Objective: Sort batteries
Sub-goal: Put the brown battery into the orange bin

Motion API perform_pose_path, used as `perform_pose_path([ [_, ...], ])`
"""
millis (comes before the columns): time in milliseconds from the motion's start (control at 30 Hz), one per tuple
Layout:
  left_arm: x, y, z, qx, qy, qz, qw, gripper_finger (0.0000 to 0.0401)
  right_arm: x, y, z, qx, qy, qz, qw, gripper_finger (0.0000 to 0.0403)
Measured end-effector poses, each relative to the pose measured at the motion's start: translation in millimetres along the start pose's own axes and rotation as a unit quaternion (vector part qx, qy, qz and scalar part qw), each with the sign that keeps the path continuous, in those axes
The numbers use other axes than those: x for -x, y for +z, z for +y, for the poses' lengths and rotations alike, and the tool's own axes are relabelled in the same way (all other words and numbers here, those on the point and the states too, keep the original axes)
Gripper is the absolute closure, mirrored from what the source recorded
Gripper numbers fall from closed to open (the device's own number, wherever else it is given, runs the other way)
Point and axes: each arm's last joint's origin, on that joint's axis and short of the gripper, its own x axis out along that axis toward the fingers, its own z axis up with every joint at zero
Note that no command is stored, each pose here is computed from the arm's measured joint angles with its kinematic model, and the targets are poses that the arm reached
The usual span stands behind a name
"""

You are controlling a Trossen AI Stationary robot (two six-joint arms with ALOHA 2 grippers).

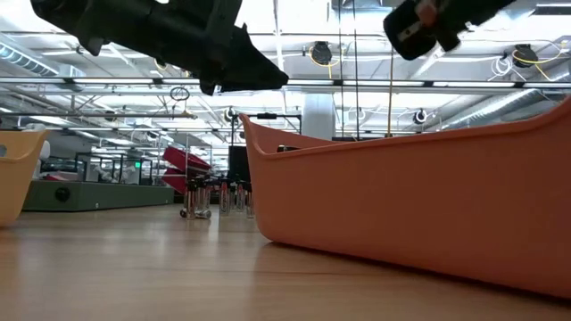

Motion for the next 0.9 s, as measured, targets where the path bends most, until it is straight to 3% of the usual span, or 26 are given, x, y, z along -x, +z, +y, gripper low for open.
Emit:
perform_pose_path([
  [167,7,5,-3,0.009,0.005,-0.005,1.0,0.029,-26,3,4,-0.014,0.021,-0.011,1.0,0.0376],
  [333,27,22,-3,0.021,0.012,-0.016,1.0,0.029,-56,-3,5,-0.033,0.03,0.012,0.999,0.0331],
  [567,42,19,4,0.053,0.018,0.05,0.997,0.029,-57,-8,-3,-0.054,0.011,0.032,0.998,0.027],
  [633,42,15,5,0.057,0.022,0.067,0.996,0.029,-44,-7,-4,-0.051,-0.024,0.031,0.998,0.026],
  [767,43,10,5,0.064,0.027,0.087,0.994,0.029,-9,-13,-10,-0.04,-0.148,0.057,0.987,0.0252],
  [900,43,10,5,0.061,0.027,0.088,0.994,0.029,8,-31,-25,-0.091,-0.218,0.057,0.97,0.0255],
])
